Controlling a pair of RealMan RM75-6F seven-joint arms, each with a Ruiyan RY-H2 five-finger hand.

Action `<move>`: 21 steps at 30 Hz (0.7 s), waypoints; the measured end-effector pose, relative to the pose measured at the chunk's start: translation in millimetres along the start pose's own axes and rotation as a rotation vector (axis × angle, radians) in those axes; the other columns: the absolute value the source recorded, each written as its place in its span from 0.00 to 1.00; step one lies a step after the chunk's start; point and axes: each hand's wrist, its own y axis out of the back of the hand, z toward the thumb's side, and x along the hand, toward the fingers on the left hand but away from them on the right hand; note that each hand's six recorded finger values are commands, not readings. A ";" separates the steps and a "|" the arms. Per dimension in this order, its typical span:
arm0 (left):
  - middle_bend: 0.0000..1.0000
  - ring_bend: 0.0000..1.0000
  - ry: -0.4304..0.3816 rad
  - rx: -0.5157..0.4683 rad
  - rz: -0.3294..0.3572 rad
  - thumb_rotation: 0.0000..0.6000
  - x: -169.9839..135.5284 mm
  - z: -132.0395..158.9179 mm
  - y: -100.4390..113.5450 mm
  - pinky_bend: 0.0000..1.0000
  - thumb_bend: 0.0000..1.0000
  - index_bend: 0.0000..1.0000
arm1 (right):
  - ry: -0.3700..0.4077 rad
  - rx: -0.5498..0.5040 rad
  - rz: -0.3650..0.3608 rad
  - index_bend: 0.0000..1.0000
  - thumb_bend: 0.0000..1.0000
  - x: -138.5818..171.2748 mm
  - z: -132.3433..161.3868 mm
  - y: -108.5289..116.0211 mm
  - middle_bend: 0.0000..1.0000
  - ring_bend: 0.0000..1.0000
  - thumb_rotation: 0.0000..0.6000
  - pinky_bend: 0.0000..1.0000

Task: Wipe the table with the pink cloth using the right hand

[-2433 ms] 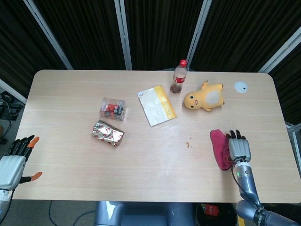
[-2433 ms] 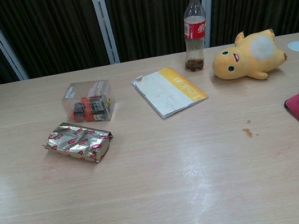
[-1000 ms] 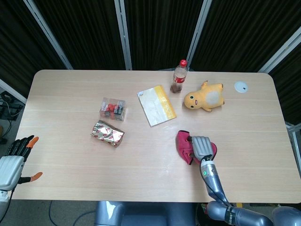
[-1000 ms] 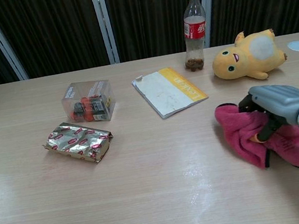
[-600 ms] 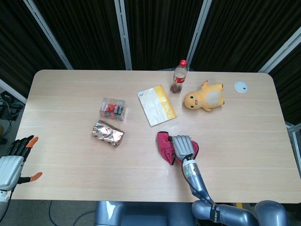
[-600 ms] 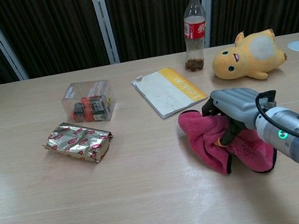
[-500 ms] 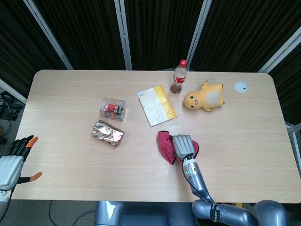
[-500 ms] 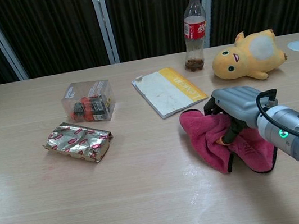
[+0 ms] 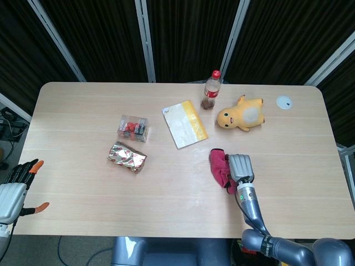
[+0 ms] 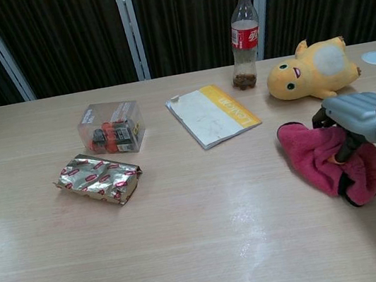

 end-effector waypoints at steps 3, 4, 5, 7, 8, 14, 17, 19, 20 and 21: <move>0.00 0.00 -0.001 0.003 0.001 1.00 0.1 0.6 -0.2 0.00 0.00 0.00 | -0.029 0.018 -0.013 0.73 0.38 -1.8 -17.5 7.0 0.64 0.54 1.00 0.72; 0.00 0.00 -0.003 0.005 0.002 1.00 0.2 0.9 -0.1 0.00 0.00 0.00 | -0.044 0.027 -0.018 0.73 0.38 -2.5 -25.6 10.1 0.64 0.54 1.00 0.71; 0.00 0.00 -0.005 0.007 0.005 1.00 0.2 1.3 0.1 0.00 0.00 0.00 | -0.056 0.033 -0.022 0.73 0.38 -2.8 -32.0 12.4 0.64 0.54 1.00 0.71; 0.00 0.00 -0.008 0.009 0.008 1.00 -0.2 2.3 -0.2 0.00 0.00 0.00 | -0.088 0.052 -0.033 0.73 0.38 -3.2 -49.3 18.5 0.64 0.54 1.00 0.71; 0.00 0.00 -0.008 0.012 0.008 1.00 -0.4 2.5 -0.5 0.00 0.00 0.00 | -0.107 0.067 -0.040 0.73 0.38 -3.1 -59.8 22.3 0.64 0.54 1.00 0.71; 0.00 0.00 -0.011 0.018 0.009 1.00 -0.9 3.4 -1.4 0.00 0.00 0.00 | -0.212 0.127 -0.068 0.73 0.38 3.3 -120.3 44.9 0.64 0.54 1.00 0.72; 0.00 0.00 -0.012 0.021 0.007 1.00 -1.0 3.8 -1.9 0.00 0.00 0.00 | -0.236 0.126 -0.072 0.73 0.38 7.3 -133.4 48.7 0.64 0.54 1.00 0.71; 0.00 0.00 -0.012 0.022 0.006 1.00 -1.0 4.1 -2.4 0.00 0.00 0.00 | -0.236 0.117 -0.069 0.73 0.38 8.9 -134.0 48.4 0.64 0.54 1.00 0.71; 0.00 0.00 -0.012 0.023 0.006 1.00 -1.0 4.3 -2.6 0.00 0.00 0.00 | -0.234 0.113 -0.067 0.73 0.38 9.4 -133.2 47.9 0.64 0.54 1.00 0.71; 0.00 0.00 -0.013 0.024 0.005 1.00 -1.0 4.4 -2.8 0.00 0.00 0.00 | -0.230 0.108 -0.065 0.73 0.38 9.8 -131.7 47.2 0.64 0.54 1.00 0.71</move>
